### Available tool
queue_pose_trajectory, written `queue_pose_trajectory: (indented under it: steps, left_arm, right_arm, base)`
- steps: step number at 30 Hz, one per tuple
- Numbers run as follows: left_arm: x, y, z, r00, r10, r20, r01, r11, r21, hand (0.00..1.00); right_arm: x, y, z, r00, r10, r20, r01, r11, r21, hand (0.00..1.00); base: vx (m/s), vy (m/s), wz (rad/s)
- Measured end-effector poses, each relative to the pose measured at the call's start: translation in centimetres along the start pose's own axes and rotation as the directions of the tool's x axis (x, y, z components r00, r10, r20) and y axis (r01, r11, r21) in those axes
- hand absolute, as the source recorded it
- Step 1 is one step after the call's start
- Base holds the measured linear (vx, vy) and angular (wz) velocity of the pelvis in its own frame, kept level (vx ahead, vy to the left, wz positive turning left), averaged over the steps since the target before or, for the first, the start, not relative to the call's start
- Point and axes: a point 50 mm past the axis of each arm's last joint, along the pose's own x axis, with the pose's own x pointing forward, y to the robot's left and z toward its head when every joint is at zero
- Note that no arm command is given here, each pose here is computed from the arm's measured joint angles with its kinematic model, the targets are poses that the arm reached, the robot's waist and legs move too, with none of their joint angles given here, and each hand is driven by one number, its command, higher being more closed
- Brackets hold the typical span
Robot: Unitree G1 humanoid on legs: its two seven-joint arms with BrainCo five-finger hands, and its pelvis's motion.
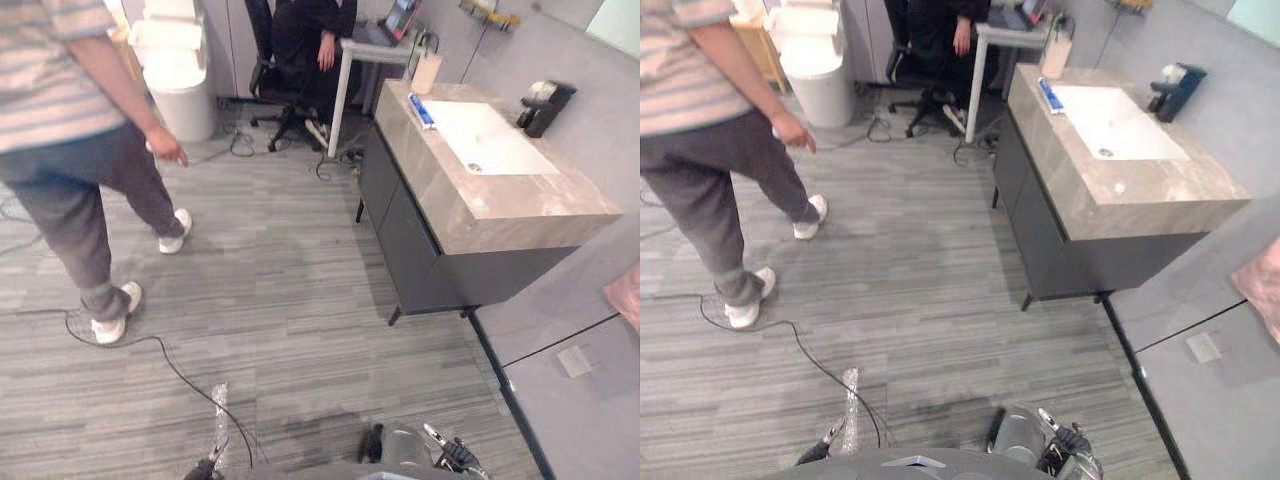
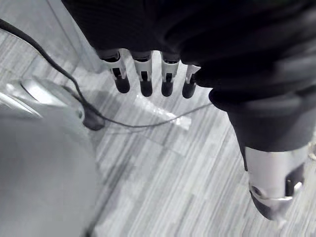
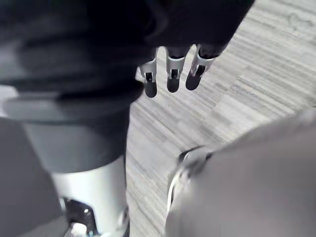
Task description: Organize washtable
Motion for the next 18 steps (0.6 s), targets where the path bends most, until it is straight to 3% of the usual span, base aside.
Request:
queue_pose_trajectory:
  steps: [2, 4, 9, 14, 18]
  left_arm:
    - [-0.1, -2.5, -0.1, 0.997, -0.077, 0.009, 0.076, 0.996, 0.043, 0.0]
    - [-0.5, -3.7, -0.8, 0.994, -0.107, 0.006, 0.107, 0.994, 0.013, 0.0]
    - [-0.6, -2.8, -0.7, 0.996, -0.085, 0.038, 0.087, 0.995, -0.054, 0.0]
    - [-0.7, -1.2, -0.6, 0.998, -0.047, 0.046, 0.049, 0.998, -0.039, 0.0]
    - [-1.6, 0.9, -4.5, 0.996, 0.03, -0.084, -0.034, 0.998, -0.043, 0.0]
  right_arm:
    - [-0.4, -2.9, -2.1, 0.993, -0.082, -0.084, 0.087, 0.995, 0.058, 0.0]
    - [-0.6, -4.3, -2.0, 0.991, -0.116, -0.074, 0.122, 0.989, 0.082, 0.0]
    - [0.0, -1.5, 1.3, 0.999, -0.03, 0.044, 0.031, 0.999, -0.033, 0.0]
    - [-0.2, 6.4, 5.9, 0.968, 0.18, 0.174, -0.159, 0.979, -0.129, 0.0]
    - [-0.6, 7.2, 6.0, 0.95, 0.217, 0.224, -0.19, 0.972, -0.138, 0.0]
  base:
    - [0.6, -0.532, 1.23]
    - [0.73, -0.519, 0.67]
    - [0.5, -0.32, -0.36]
    - [0.02, 0.028, -0.61]
    - [0.6, 0.086, -0.37]
